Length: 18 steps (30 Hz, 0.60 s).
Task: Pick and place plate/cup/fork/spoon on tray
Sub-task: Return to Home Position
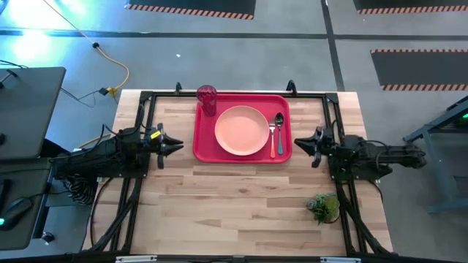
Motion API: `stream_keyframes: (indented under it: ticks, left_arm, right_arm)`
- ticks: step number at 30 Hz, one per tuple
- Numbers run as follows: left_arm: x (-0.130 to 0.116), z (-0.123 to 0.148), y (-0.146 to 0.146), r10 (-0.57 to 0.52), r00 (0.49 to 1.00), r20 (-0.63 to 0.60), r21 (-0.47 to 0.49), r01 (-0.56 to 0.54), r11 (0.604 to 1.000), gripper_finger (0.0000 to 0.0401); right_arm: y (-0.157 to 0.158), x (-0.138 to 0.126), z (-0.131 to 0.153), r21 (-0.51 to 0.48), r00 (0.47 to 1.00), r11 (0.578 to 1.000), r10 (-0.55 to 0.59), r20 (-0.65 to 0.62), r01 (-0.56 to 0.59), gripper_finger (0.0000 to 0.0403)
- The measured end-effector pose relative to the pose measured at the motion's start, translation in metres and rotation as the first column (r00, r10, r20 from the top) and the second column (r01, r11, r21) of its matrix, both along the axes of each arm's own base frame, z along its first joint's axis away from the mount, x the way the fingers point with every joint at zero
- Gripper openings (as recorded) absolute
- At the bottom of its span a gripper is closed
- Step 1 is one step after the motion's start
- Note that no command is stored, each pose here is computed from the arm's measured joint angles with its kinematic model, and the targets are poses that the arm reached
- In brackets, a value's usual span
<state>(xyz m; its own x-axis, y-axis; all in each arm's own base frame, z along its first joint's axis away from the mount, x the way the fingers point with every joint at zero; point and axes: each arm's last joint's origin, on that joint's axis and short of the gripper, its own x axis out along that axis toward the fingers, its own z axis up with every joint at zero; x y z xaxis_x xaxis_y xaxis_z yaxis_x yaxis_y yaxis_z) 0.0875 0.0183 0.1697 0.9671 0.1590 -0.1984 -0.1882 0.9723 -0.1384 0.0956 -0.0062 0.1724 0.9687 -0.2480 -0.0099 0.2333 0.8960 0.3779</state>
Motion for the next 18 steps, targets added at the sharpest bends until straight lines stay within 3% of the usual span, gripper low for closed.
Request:
stream_keyframes:
  ticks: [18]
  left_arm:
    - [0.0, 0.0, -0.0001, 0.006, 1.0, 0.008, -0.05, -0.006, 0.999, 0.0069]
  right_arm:
    - [0.0009, 0.001, -0.0008, 0.011, 0.999, 0.999, 0.032, 0.0, -0.032, 0.0028]
